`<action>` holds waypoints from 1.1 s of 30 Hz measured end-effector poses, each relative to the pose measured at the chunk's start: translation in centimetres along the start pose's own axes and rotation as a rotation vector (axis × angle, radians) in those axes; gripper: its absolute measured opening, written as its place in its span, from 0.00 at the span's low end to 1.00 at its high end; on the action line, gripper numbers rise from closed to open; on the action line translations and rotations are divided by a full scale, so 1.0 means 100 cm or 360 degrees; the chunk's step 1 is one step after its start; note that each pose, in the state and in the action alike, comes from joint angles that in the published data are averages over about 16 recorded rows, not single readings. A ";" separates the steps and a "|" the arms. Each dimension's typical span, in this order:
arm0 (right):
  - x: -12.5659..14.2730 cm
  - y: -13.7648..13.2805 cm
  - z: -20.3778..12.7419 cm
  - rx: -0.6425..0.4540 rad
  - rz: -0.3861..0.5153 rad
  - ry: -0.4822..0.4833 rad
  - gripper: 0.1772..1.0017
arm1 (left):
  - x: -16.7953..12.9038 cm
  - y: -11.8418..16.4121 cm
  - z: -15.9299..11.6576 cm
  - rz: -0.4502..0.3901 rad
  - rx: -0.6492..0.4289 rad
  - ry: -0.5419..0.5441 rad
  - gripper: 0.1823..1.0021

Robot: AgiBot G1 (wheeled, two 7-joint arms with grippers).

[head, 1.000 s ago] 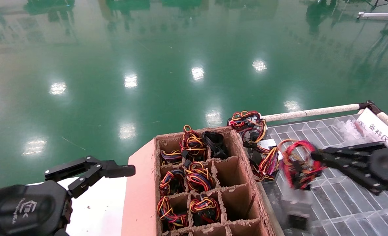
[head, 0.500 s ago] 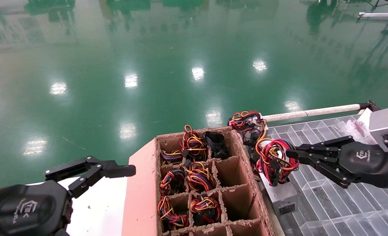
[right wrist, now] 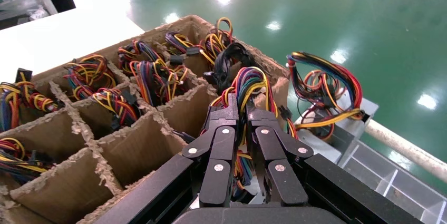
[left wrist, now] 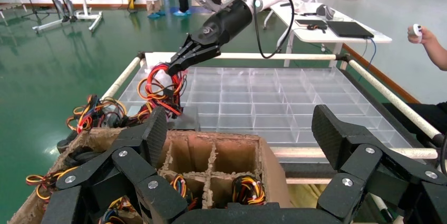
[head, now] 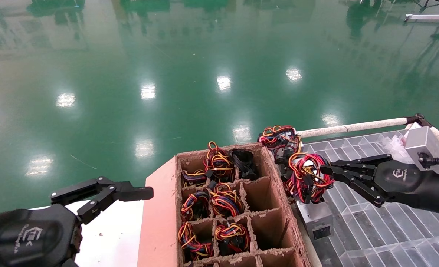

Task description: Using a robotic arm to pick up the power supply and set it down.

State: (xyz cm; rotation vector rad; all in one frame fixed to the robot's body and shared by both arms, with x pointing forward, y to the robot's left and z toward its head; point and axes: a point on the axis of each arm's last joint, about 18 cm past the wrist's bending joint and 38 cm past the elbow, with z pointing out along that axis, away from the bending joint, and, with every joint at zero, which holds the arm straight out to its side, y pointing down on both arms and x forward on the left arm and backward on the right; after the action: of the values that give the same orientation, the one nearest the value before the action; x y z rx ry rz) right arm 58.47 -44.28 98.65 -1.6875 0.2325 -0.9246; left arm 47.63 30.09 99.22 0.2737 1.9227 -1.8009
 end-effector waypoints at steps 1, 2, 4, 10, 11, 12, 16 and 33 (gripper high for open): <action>0.000 0.003 0.000 -0.0001 0.0008 0.0006 0.03 | 0.000 0.000 0.000 0.0000 0.0000 0.0000 1.00; 0.000 0.006 -0.001 -0.0003 0.0017 0.0012 0.03 | 0.000 0.000 0.000 0.0000 0.0000 0.0000 1.00; 0.001 0.012 -0.002 -0.0007 0.0036 0.0024 0.03 | 0.000 0.000 0.000 0.0000 0.0000 0.0000 1.00; 0.000 0.031 -0.009 -0.0033 0.0088 0.0065 0.03 | 0.000 0.000 0.000 0.0000 0.0000 0.0000 1.00; 0.000 0.034 -0.010 -0.0039 0.0094 0.0072 0.03 | 0.000 0.000 0.000 0.0000 0.0000 0.0000 1.00; 0.000 0.036 -0.011 -0.0045 0.0100 0.0078 0.03 | 0.000 0.000 0.000 0.0000 0.0000 0.0000 1.00; 0.000 0.045 -0.015 -0.0065 0.0118 0.0097 0.03 | 0.000 0.000 0.000 0.0000 0.0000 0.0000 1.00; 0.000 0.042 -0.018 -0.0034 0.0141 0.0106 0.13 | 0.000 0.000 0.000 0.0000 0.0000 -0.0001 1.00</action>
State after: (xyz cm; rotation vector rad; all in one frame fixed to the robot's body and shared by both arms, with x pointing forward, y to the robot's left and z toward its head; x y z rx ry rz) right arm 58.52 -47.08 94.98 -1.6539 0.3601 -0.9162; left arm 47.64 30.11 99.22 0.2729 1.9222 -1.8011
